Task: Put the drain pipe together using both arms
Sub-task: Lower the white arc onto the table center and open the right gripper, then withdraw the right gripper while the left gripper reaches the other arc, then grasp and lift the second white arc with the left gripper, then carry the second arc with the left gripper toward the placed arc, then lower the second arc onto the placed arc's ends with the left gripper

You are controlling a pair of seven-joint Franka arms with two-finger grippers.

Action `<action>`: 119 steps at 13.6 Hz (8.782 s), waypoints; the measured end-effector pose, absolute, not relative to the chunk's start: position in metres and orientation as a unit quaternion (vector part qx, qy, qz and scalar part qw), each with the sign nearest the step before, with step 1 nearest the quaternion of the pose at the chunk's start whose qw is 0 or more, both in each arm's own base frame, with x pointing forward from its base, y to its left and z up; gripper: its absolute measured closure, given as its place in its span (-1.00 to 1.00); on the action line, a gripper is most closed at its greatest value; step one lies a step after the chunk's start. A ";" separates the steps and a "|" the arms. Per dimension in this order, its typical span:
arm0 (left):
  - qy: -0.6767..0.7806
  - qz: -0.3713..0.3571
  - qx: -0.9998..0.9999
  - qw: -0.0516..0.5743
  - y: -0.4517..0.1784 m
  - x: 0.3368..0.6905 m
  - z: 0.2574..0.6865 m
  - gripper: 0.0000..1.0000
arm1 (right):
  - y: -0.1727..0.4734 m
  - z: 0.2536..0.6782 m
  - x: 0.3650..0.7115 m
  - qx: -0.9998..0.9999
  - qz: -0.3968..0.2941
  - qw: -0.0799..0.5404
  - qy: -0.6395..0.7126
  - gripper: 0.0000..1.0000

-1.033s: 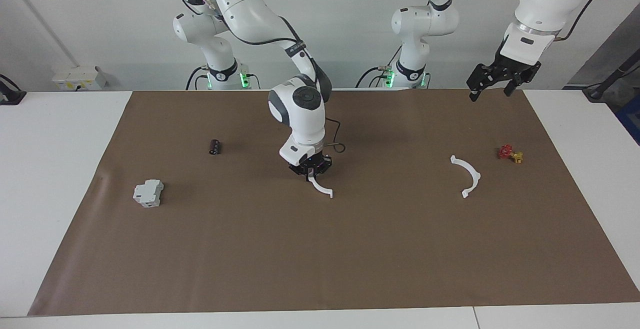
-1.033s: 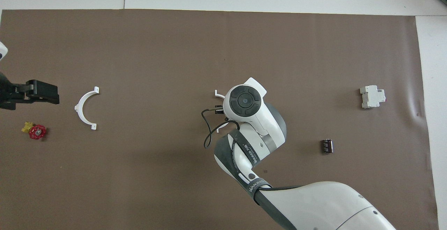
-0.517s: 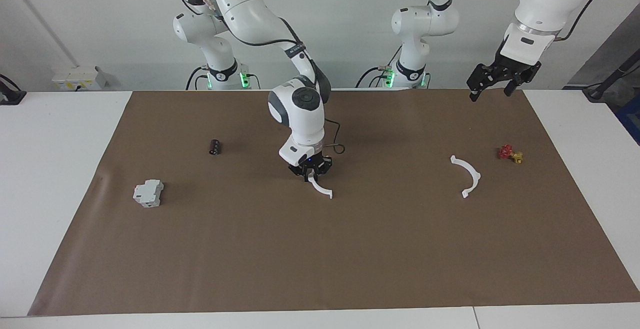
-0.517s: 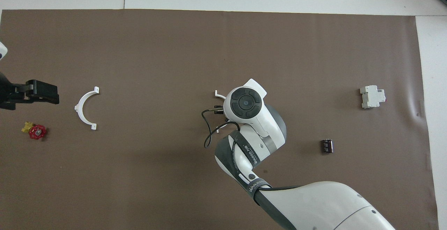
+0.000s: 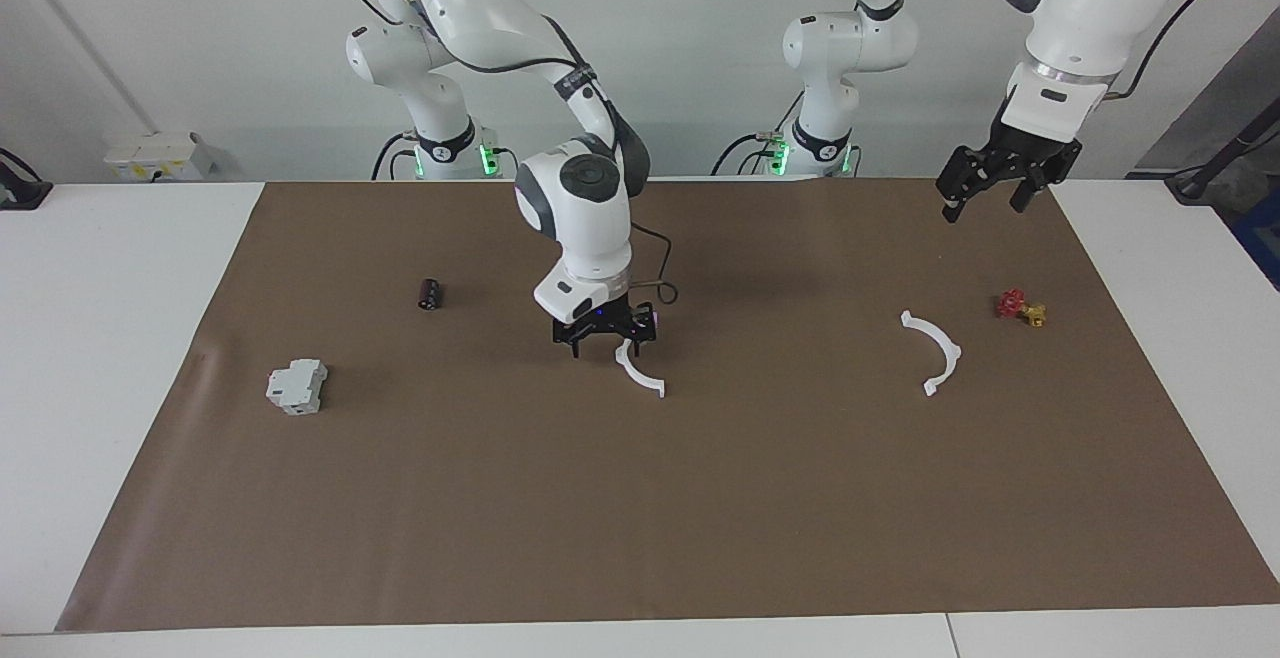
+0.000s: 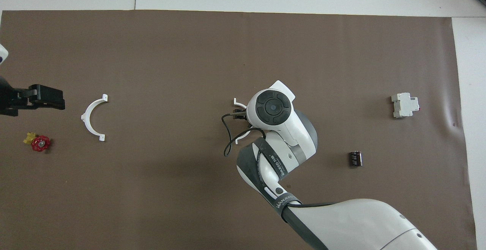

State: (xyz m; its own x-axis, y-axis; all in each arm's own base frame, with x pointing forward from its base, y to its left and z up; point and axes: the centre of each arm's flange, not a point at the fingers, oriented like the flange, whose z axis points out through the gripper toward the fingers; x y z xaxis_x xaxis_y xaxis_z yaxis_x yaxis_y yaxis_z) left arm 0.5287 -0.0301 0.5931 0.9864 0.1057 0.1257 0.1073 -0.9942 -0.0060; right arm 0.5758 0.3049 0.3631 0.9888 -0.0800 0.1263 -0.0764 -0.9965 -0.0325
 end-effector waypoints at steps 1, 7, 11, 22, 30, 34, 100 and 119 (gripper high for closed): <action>-0.064 -0.071 -0.995 0.006 -0.019 0.526 0.576 -1.00 | 0.283 0.382 0.582 -0.996 -0.066 0.013 0.056 -1.00; -0.091 -0.067 -0.994 0.003 0.009 0.540 0.463 -1.00 | 0.116 0.455 0.603 -0.996 -0.038 -0.014 0.075 -1.00; -0.119 -0.049 -0.992 0.002 0.025 0.515 0.358 -1.00 | 0.020 0.499 0.585 -0.998 -0.008 -0.023 0.064 -1.00; -0.176 -0.053 -0.983 -0.003 0.033 0.508 0.318 -1.00 | -0.052 0.612 0.552 -0.999 0.017 -0.023 0.037 -1.00; -0.168 -0.046 -0.985 -0.002 0.034 0.509 0.299 -1.00 | -0.025 0.621 0.549 -0.998 0.045 -0.002 0.043 -1.00; -0.168 -0.047 -0.985 -0.003 0.033 0.510 0.296 -0.90 | -0.021 0.617 0.550 -0.998 0.049 -0.002 0.045 -1.00; -0.404 -0.021 -0.914 -0.020 -0.385 0.476 0.304 0.86 | -0.026 0.622 0.552 -0.999 0.023 -0.002 0.026 -1.00; -0.405 -0.018 -0.914 -0.011 -0.386 0.478 0.310 -0.51 | -0.026 0.622 0.552 -0.999 0.023 -0.002 0.026 -1.00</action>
State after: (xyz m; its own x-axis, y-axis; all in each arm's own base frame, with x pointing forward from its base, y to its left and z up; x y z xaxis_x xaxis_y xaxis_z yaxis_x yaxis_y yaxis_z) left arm 0.4781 -0.3864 0.3102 0.6710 0.7411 0.0244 0.7403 -0.6714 0.0341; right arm 0.5521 -0.0259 0.6216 0.9976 -0.0530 -0.0454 -0.0528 -0.9986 0.0054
